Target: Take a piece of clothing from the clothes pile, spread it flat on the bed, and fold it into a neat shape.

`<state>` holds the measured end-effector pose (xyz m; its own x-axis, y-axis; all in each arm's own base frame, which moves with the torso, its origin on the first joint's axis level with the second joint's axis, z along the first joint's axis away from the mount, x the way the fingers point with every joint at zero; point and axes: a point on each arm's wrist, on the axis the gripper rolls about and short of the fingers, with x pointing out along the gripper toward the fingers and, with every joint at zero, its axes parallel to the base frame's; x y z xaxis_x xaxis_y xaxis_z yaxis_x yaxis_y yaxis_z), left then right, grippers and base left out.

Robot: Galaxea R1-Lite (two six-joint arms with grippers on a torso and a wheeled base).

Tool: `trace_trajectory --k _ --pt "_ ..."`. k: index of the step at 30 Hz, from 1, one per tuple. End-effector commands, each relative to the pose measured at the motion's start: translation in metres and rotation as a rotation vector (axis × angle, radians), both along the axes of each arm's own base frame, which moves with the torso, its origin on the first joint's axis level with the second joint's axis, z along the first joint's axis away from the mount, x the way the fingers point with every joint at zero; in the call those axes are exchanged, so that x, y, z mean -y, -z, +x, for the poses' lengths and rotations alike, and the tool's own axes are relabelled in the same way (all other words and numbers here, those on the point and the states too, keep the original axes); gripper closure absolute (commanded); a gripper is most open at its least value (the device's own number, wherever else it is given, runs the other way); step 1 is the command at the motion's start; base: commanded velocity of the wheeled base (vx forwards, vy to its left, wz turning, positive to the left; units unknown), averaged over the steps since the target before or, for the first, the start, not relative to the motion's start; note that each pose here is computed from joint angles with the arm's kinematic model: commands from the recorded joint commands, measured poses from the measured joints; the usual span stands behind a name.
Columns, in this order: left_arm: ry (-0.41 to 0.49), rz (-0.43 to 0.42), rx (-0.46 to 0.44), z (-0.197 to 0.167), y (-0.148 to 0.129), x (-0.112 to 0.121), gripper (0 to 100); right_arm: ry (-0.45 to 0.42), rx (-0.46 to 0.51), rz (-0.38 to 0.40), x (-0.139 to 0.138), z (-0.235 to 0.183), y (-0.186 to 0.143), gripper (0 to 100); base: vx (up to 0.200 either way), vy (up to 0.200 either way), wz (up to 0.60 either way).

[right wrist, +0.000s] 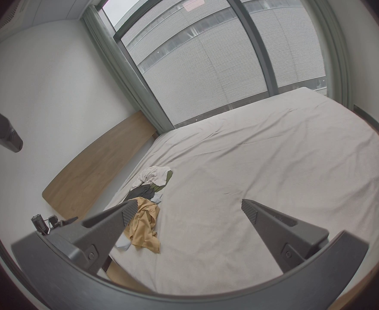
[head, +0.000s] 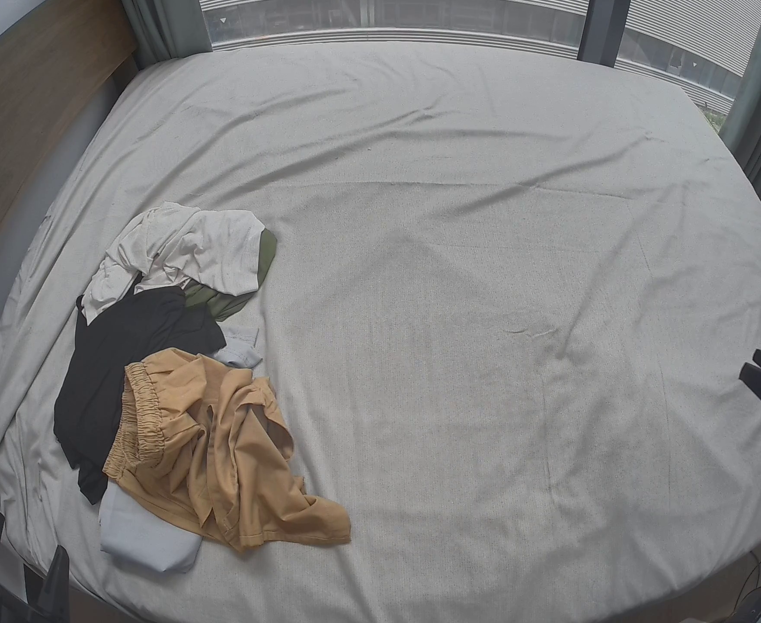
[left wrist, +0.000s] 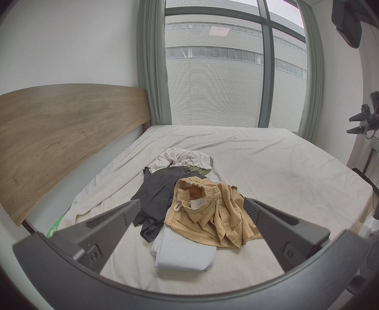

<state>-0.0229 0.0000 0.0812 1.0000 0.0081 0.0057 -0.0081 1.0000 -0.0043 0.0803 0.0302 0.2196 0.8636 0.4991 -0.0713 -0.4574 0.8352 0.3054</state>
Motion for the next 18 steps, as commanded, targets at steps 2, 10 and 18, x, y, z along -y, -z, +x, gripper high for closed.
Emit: trace_trajectory --k 2,10,18 --pt "-0.001 0.0 -0.003 0.0 0.005 0.0 0 -0.074 -0.101 -0.027 -0.021 0.037 0.011 0 0.0 0.0 0.0" --pt "-0.001 0.0 -0.004 0.0 0.005 0.0 0 -0.171 -0.177 -0.068 -0.048 0.064 0.026 0 0.0 0.0 0.0" --pt "-0.001 -0.002 -0.003 0.0 0.005 0.0 0 -0.223 -0.219 -0.098 -0.076 0.092 0.045 0 0.0 0.0 0.0"
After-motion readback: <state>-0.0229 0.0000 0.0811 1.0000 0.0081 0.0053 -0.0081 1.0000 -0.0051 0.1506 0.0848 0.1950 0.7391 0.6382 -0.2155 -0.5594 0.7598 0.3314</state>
